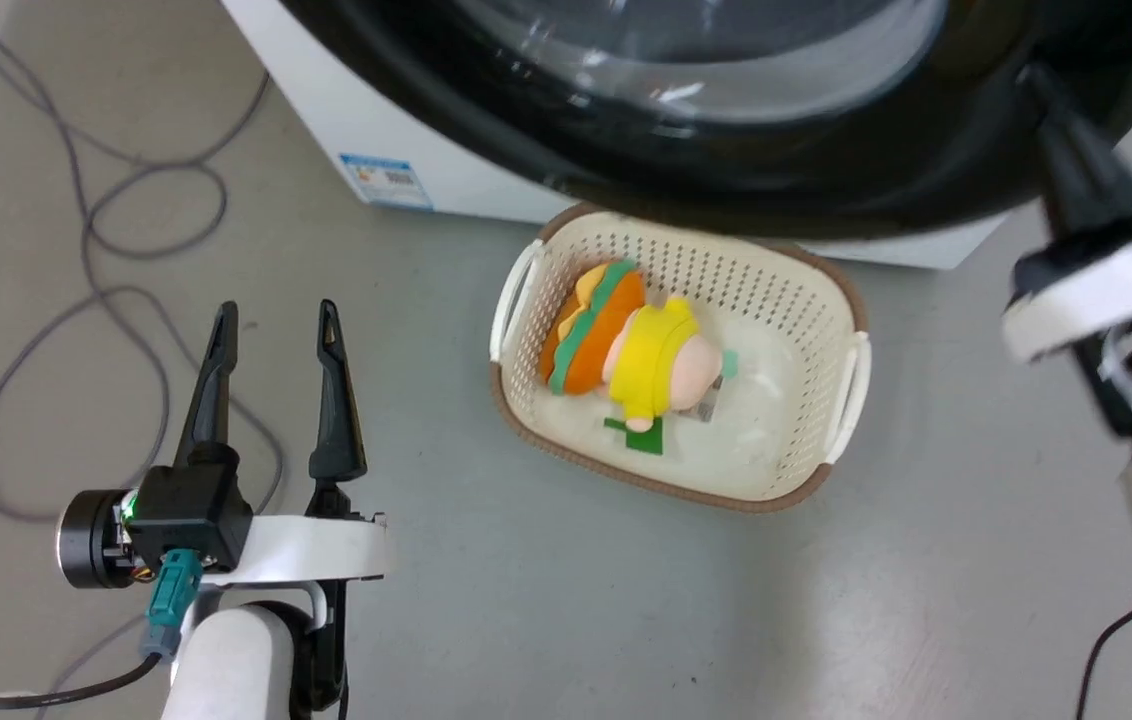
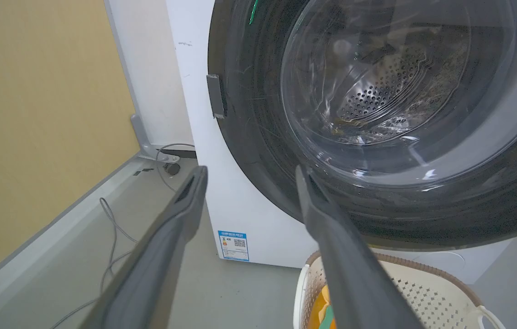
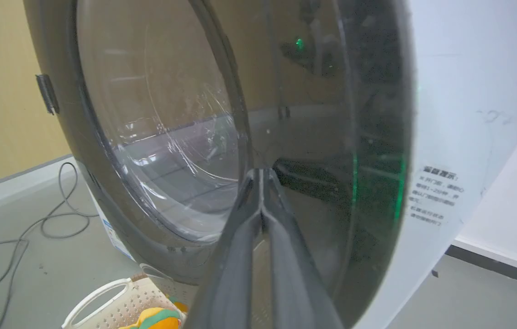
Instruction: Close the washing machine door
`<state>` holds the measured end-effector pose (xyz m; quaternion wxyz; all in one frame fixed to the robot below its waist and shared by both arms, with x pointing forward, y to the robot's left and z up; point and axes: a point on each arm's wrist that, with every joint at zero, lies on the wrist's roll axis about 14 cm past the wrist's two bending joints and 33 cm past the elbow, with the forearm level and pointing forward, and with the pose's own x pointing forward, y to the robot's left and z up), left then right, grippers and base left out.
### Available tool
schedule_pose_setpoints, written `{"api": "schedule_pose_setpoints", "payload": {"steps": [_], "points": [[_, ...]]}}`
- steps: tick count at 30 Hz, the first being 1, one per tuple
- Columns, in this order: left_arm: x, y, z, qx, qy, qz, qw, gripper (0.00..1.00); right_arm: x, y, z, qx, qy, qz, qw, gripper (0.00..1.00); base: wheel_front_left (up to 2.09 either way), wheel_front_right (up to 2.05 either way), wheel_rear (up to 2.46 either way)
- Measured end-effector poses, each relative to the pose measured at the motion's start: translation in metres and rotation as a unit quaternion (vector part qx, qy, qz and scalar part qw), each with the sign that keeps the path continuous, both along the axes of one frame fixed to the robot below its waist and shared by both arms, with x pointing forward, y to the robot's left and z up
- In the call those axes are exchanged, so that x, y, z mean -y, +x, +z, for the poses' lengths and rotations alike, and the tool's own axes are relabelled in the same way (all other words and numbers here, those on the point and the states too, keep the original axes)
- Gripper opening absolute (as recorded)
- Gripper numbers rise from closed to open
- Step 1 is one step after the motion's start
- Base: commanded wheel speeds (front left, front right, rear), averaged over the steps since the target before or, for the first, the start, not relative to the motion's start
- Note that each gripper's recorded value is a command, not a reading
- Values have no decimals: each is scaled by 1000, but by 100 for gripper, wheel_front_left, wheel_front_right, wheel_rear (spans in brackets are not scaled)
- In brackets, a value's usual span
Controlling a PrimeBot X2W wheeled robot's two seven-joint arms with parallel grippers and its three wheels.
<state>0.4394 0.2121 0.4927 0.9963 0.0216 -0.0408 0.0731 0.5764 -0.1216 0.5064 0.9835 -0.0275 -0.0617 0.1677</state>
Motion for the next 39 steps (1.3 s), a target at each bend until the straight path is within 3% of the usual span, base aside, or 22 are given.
{"api": "schedule_pose_setpoints", "payload": {"steps": [11,19,23,30,35,39], "points": [[-11,-3,-8,-12,-1,21,1000,100,13,49,-5,-18,-29,-34,999,0,0,0,0],[-13,-4,-7,-12,-3,26,1000,100,27,58,-11,-33,-39,-67,996,0,0,0,0],[-13,-5,-1,-3,-4,27,1000,100,24,54,4,-17,-33,-71,997,0,0,0,0],[-9,-11,17,18,0,21,1000,100,30,16,64,70,-14,-78,994,0,0,0,0],[-3,-19,26,27,2,9,1000,100,42,-27,114,144,4,-94,985,0,0,0,0],[7,-23,33,35,4,-5,999,100,48,-62,132,170,16,-106,980,0,0,0,0]]}}
